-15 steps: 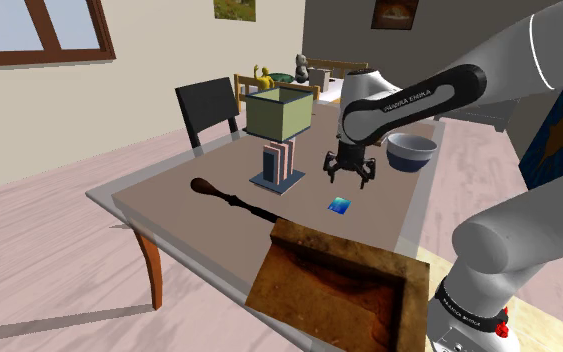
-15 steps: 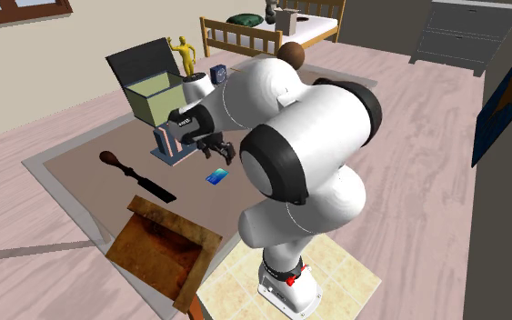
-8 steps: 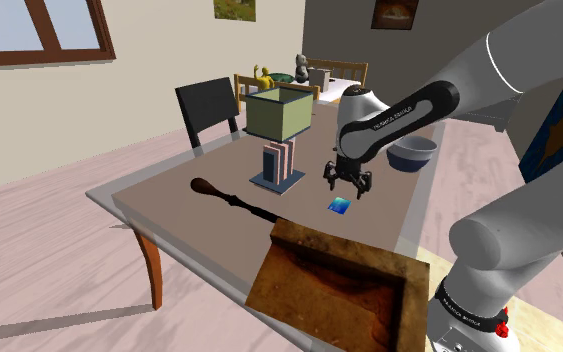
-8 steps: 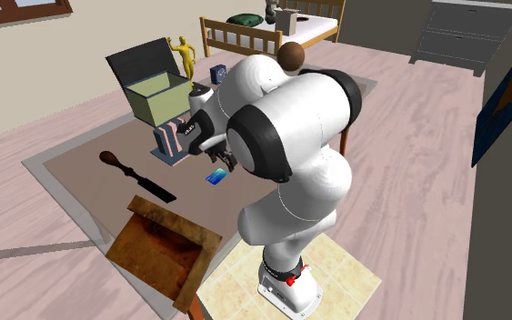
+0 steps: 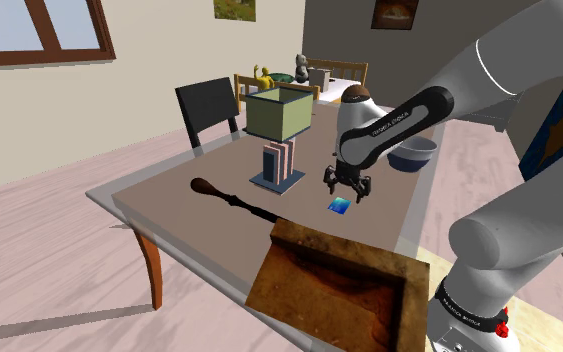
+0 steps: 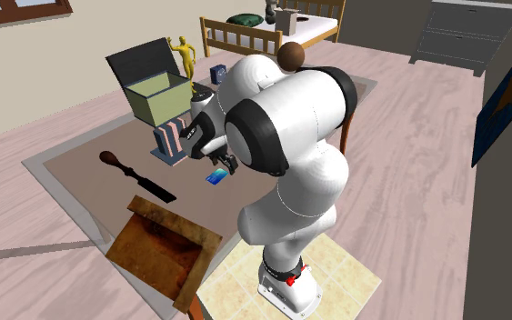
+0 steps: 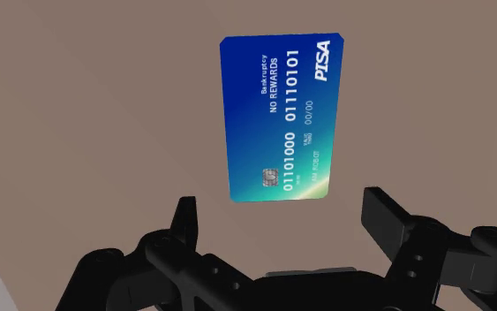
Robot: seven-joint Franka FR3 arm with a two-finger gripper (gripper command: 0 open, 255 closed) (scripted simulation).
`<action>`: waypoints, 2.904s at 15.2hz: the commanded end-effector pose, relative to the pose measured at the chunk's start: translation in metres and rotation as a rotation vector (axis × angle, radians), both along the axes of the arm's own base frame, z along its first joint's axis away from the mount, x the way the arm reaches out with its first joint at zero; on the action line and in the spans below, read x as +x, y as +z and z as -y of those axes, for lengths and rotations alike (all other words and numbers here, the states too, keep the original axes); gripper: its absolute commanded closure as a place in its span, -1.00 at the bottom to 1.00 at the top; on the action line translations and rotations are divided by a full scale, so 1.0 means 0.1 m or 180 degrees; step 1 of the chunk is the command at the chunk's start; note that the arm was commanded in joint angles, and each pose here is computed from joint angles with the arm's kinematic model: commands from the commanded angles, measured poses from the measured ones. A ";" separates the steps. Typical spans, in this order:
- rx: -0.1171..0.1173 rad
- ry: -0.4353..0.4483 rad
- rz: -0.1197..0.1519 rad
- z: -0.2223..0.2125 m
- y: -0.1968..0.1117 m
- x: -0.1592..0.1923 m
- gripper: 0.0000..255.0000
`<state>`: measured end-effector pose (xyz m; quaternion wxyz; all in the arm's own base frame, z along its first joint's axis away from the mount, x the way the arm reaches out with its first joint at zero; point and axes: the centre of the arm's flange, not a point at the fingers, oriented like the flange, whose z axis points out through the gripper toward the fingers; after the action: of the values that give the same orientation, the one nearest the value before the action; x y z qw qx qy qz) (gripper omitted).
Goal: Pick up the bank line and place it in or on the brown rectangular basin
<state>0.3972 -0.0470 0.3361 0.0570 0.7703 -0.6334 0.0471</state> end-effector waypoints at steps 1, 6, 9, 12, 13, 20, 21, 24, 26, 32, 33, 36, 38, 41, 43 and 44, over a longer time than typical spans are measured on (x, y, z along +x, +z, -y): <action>0.0000 0.0000 0.0000 0.00 0.00 0.00 -1.00; 0.0000 0.0000 0.0000 0.00 -0.01 0.00 1.00; 0.0000 0.0000 0.0000 -0.01 -0.01 0.00 1.00; 0.0000 0.0000 0.0000 0.00 0.00 0.00 1.00; 0.0000 0.0000 0.0000 0.00 0.05 0.00 1.00; 0.0000 0.0000 0.0000 0.00 0.42 0.00 1.00; 0.0000 0.0000 0.0000 0.00 0.47 0.00 1.00; 0.0000 0.0000 0.0000 0.00 0.63 0.00 1.00; 0.0000 0.0000 0.0000 0.00 0.74 0.00 1.00; 0.0000 0.0000 0.0000 0.00 1.05 0.00 1.00; 0.0000 0.0000 0.0000 0.00 1.11 0.00 1.00; 0.0000 0.0000 0.0000 0.00 1.27 0.00 1.00; 0.0000 0.0000 0.0000 0.00 1.37 0.00 1.00; 0.0000 0.0000 0.0000 0.00 1.53 0.00 1.00; 0.0000 0.0000 0.0000 0.00 1.64 0.00 1.00; 0.0000 0.0000 0.0000 0.00 1.69 0.00 1.00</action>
<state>0.3972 -0.0474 0.4979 0.0569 0.7703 -0.6334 0.0474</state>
